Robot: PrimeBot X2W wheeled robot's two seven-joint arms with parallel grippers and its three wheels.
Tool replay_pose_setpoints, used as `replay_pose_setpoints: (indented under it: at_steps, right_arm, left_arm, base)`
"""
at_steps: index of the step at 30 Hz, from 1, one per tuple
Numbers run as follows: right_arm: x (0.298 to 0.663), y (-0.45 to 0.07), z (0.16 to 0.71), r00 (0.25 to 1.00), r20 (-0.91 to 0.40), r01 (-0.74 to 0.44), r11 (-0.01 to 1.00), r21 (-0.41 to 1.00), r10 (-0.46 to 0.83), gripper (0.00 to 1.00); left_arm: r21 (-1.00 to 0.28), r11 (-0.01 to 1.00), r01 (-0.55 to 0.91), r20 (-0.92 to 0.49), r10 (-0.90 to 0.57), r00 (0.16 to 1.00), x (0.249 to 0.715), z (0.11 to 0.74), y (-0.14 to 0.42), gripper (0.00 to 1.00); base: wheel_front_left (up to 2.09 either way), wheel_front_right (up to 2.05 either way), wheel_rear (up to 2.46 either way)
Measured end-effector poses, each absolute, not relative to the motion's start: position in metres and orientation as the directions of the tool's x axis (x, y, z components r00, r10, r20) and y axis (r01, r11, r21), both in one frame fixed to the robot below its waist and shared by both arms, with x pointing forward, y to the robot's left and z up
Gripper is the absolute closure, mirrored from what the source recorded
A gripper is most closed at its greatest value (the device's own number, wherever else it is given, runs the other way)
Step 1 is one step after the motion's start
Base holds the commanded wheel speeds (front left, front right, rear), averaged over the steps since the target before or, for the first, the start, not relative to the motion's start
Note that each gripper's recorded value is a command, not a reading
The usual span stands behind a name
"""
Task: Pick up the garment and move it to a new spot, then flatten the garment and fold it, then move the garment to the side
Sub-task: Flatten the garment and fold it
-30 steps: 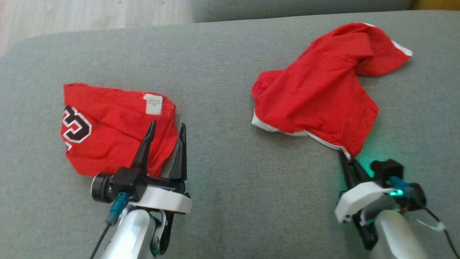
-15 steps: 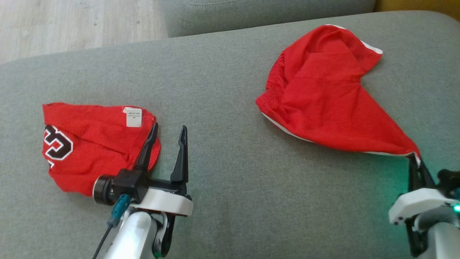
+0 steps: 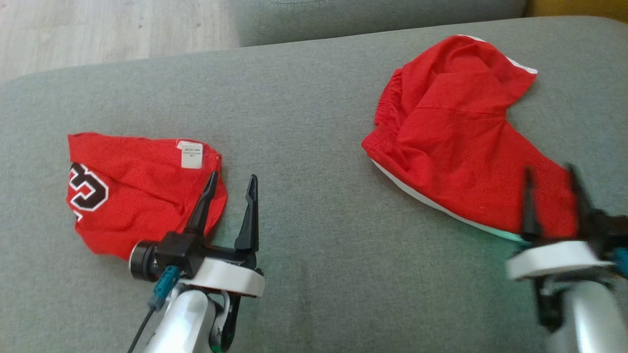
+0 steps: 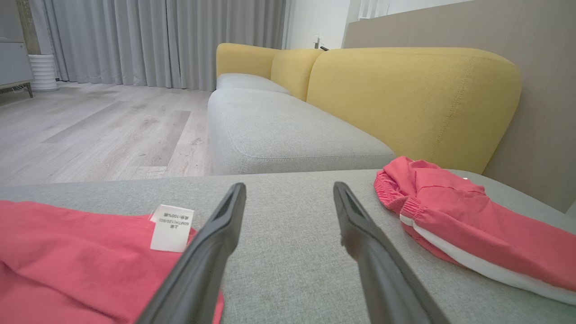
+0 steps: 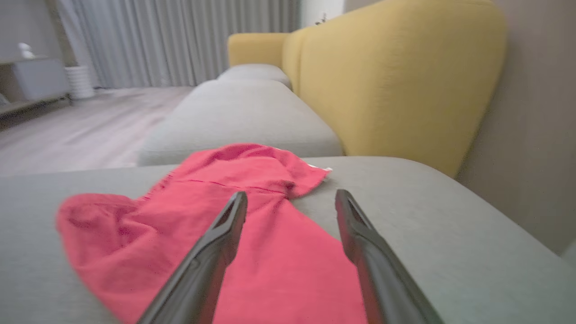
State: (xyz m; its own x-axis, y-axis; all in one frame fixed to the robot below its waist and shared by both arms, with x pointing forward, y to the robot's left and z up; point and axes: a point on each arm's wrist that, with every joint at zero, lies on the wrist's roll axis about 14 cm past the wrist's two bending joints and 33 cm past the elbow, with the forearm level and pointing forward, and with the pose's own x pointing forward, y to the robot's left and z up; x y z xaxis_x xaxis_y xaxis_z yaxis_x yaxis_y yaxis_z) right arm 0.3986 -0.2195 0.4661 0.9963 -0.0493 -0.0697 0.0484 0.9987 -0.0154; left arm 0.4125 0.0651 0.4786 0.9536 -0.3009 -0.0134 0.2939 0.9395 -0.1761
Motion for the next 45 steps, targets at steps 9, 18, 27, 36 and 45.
replay_pose_setpoints:
  at_steps: [9, 18, 27, 36, 45]
  right_arm:
    - [0.402, -0.11, 0.468, 0.964, -0.03, -0.263, 0.963, 0.065, 0.266, 0.0]
    - [0.421, -0.054, 0.44, 0.893, -0.134, -0.425, 0.903, 0.064, 0.429, 0.0]
    - [0.439, -0.04, 0.394, 0.834, -0.306, -0.474, 0.88, 0.029, 0.459, 0.0]
    - [0.459, -0.059, 0.374, 0.843, -0.364, -0.422, 0.907, 0.008, 0.396, 0.0]
    - [0.457, -0.053, 0.374, 0.838, -0.347, -0.425, 0.903, 0.07, 0.421, 1.0]
  left_arm:
    - [-0.175, 0.949, 0.263, -0.031, -0.273, 0.962, 0.411, 0.472, 0.076, 0.0]
    - [-0.169, 0.96, 0.225, -0.046, -0.235, 0.971, 0.415, 0.467, 0.092, 0.0]
    - [-0.17, 0.969, 0.178, -0.076, -0.193, 0.978, 0.412, 0.458, 0.106, 0.0]
    - [-0.164, 0.973, 0.163, -0.087, -0.179, 0.98, 0.415, 0.454, 0.11, 0.0]
    - [-0.166, 0.968, 0.19, -0.086, -0.206, 0.975, 0.416, 0.454, 0.1, 0.0]
  base:
    - [0.0, 0.0, 0.0]
    - [0.0, 0.0, 0.0]
    - [0.0, 0.0, 0.0]
    - [0.0, 0.0, 0.0]
    - [0.0, 0.0, 0.0]
